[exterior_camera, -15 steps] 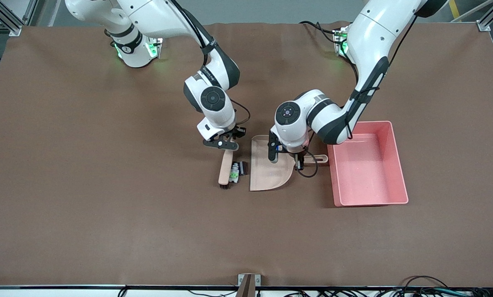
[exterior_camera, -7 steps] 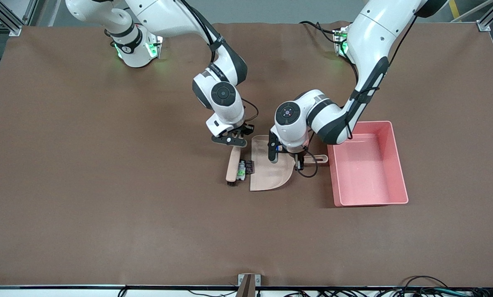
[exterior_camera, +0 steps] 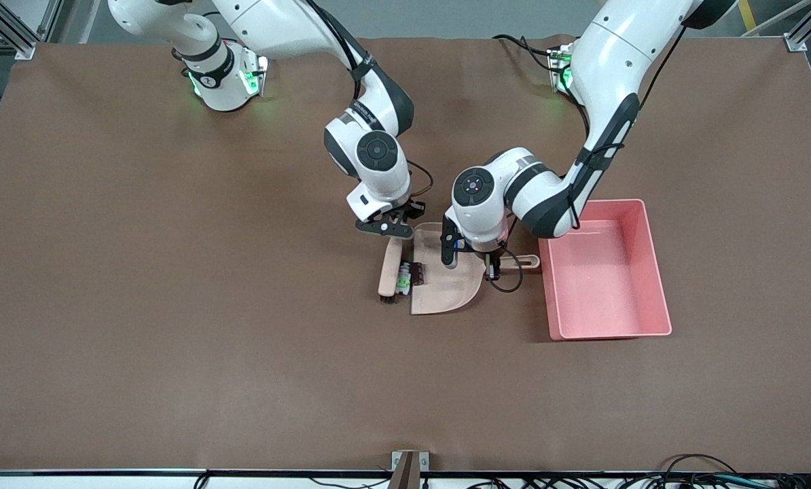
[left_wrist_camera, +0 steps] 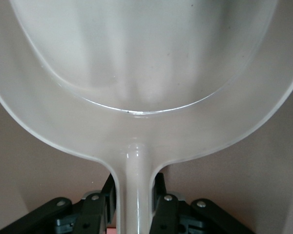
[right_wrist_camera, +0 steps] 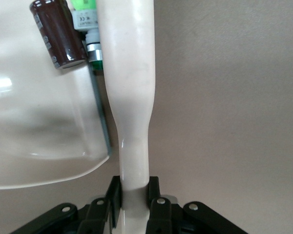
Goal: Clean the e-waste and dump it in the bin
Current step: 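Sweep the component and capacitor into the dustpan with the right gripper's brush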
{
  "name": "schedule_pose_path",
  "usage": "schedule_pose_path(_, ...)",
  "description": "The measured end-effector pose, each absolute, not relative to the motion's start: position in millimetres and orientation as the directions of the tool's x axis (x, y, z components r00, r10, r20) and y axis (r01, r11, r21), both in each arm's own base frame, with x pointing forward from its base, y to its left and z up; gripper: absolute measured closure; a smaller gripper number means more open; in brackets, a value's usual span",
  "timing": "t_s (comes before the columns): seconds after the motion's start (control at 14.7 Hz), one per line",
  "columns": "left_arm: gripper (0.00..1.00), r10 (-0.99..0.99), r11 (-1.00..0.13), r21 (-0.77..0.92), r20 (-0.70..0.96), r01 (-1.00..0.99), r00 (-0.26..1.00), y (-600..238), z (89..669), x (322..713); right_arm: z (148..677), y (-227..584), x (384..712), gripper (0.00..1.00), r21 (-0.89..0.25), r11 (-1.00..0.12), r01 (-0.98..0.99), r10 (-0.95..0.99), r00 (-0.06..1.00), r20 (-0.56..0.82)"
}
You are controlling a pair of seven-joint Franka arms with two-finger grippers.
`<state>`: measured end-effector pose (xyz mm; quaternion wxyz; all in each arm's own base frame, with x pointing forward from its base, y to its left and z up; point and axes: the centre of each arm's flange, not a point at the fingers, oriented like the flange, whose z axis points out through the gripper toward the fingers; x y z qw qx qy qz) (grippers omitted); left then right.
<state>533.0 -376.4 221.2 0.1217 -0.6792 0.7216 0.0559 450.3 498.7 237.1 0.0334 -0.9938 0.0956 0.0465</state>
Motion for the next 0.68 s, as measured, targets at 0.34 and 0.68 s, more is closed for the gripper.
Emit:
schedule_pose_path(0.34, 0.67, -0.967, 0.071, -0.084, -0.252, -0.994, -0.047, -376, 221, 533, 242, 513, 446, 0.74, -0.075, -0.978, -0.195, -0.187, 0.977, -0.1)
schedule_pose_path(0.68, 0.67, -0.966, 0.07, -0.083, -0.254, -0.994, -0.047, -376, 221, 533, 246, 543, 440, 0.74, -0.105, -0.973, -0.207, -0.197, 0.976, -0.093)
